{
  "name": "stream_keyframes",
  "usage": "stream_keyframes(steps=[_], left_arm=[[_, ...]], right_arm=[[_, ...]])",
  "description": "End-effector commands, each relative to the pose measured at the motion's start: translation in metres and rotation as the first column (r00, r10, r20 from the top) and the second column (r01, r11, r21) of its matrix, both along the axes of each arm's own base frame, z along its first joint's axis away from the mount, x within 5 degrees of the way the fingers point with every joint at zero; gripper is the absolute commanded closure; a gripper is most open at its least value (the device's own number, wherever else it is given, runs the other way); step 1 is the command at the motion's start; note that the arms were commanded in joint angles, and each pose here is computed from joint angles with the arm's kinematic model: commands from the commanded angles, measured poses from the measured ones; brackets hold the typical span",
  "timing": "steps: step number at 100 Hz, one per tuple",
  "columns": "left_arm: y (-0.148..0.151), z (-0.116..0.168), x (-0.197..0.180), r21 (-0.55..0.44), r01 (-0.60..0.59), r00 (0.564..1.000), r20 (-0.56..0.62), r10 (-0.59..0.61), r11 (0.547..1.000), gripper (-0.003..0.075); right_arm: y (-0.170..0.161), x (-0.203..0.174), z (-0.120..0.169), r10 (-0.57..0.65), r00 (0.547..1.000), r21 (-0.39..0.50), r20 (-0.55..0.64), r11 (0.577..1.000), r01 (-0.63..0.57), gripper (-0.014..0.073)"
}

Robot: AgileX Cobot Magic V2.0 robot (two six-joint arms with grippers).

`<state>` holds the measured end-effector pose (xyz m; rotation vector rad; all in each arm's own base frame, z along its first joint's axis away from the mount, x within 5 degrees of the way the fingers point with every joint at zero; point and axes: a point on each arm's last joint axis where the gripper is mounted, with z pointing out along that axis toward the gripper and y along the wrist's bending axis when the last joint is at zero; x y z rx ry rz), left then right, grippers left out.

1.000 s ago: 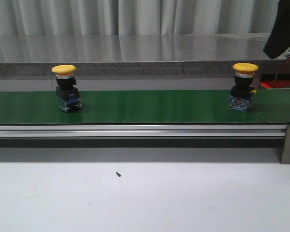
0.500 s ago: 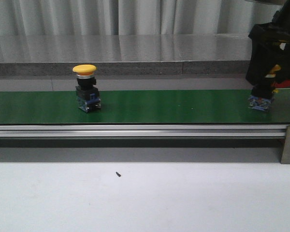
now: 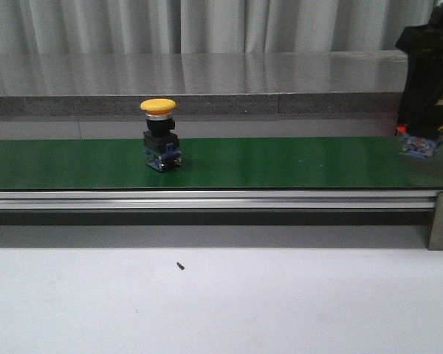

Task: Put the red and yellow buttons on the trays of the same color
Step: 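Lift the yellow button with the right gripper and place it in the yellow tray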

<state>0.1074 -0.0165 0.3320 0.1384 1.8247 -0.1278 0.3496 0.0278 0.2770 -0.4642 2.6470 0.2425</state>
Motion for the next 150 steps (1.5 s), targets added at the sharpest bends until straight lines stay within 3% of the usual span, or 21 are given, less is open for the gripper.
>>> stream_keyframes(steps=[1,28,54,75,119,126,143,150], left_arm=[[0.000,0.016,0.001,-0.026,-0.003,0.995,0.101,0.005,1.000,0.0740],[0.000,0.016,0.001,-0.026,-0.003,0.995,0.101,0.005,1.000,0.0740],[0.000,0.016,0.001,-0.026,-0.003,0.995,0.101,0.005,1.000,0.0740],[0.000,0.016,0.001,-0.026,-0.003,0.995,0.101,0.005,1.000,0.0740],[0.000,0.016,0.001,-0.026,-0.003,0.995,0.099,0.005,1.000,0.0740],[0.000,0.016,0.001,-0.026,-0.003,0.995,0.097,0.005,1.000,0.0740],[0.000,0.015,0.002,-0.026,-0.003,0.995,0.095,0.005,1.000,0.0740],[0.000,0.015,0.002,-0.026,-0.003,0.995,0.095,0.005,1.000,0.0740]], right_arm=[[-0.013,-0.012,0.039,-0.050,0.993,0.013,0.106,0.999,0.049,0.0326],[-0.077,-0.032,0.054,-0.239,0.966,0.017,0.099,0.971,0.238,0.0326],[-0.127,-0.049,0.015,-0.417,0.908,0.011,0.045,0.909,0.417,0.0326],[-0.134,-0.051,-0.027,-0.474,0.880,-0.001,0.041,0.880,0.474,0.0326],[-0.142,-0.034,-0.067,-0.494,0.869,-0.006,-0.023,0.870,0.494,0.0320],[-0.141,-0.034,-0.070,-0.491,0.870,-0.006,-0.041,0.871,0.491,0.0280],[-0.140,-0.036,-0.063,-0.486,0.873,-0.002,-0.039,0.874,0.486,0.0085],[-0.139,-0.038,-0.056,-0.485,0.874,0.000,-0.019,0.874,0.485,0.0054]])
